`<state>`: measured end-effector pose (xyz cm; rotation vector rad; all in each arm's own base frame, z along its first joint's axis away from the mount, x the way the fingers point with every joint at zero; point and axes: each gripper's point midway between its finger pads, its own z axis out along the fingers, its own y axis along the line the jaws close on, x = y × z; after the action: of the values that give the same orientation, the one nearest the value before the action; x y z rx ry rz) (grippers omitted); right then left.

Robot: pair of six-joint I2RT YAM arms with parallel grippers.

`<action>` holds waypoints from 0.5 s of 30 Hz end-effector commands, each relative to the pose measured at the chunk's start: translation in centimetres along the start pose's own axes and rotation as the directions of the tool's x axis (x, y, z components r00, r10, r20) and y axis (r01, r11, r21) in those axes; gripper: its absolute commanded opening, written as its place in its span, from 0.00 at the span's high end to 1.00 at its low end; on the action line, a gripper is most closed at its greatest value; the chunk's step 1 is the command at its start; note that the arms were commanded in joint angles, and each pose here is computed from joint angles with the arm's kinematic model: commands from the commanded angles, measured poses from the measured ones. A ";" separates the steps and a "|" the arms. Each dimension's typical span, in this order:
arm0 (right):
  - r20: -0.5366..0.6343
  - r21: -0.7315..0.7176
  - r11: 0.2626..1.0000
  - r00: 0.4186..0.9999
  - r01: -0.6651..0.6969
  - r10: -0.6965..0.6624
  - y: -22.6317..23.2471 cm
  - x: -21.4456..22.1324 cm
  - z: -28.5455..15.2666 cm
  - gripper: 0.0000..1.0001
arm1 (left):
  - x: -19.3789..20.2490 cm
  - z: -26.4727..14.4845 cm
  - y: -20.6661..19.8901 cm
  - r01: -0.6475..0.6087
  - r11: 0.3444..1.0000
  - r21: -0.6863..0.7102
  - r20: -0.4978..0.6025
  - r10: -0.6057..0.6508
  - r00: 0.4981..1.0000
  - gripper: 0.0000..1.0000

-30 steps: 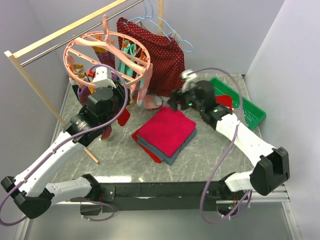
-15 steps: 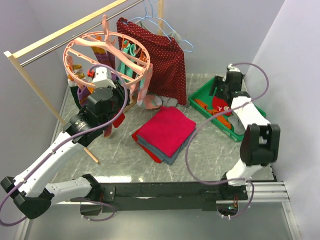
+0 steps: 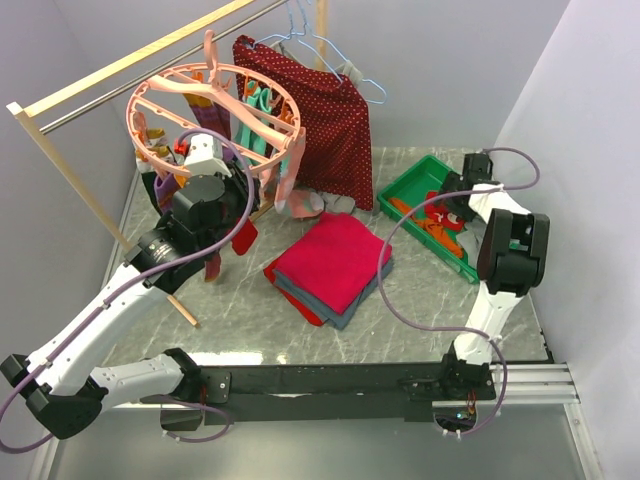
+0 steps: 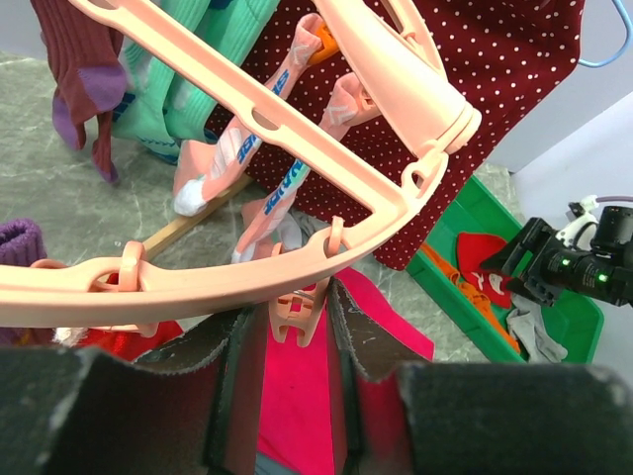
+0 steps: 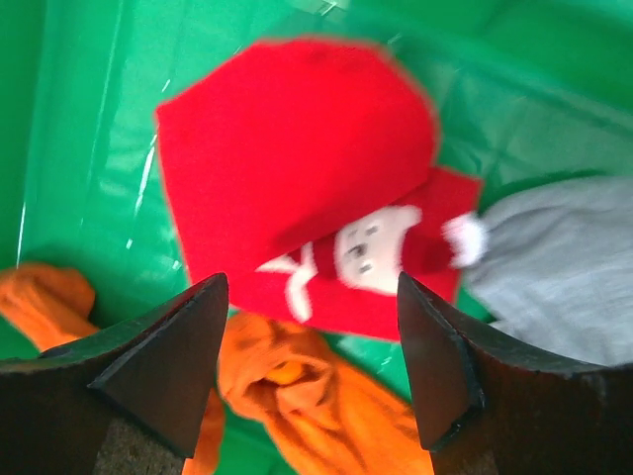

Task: Clip the socks to the hanger
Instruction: Adjust the sock in the bin.

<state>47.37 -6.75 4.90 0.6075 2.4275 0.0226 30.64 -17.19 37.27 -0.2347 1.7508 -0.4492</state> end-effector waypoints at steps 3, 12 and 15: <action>0.119 -0.045 0.989 0.982 -0.143 0.147 -2.3 -5.2 -0.2 0.30 | -0.1 -0.3 -0.4 0.014 0.999 0.028 0.001 -0.014 1.000 0.99; 0.072 -0.093 0.978 0.978 -0.186 0.193 -2.5 -5.8 2.3 0.32 | 0.1 -0.2 -0.4 0.011 1.000 0.021 -0.007 -0.011 1.000 0.99; 0.054 -0.101 0.978 0.981 -0.182 0.188 -2.4 -5.9 3.2 0.34 | 0.1 -0.2 -0.3 0.011 1.000 0.018 -0.010 -0.011 1.000 0.99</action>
<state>50.19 -12.07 4.35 0.8037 2.3216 0.1379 30.58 -17.32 37.20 -0.2302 1.7549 -0.4559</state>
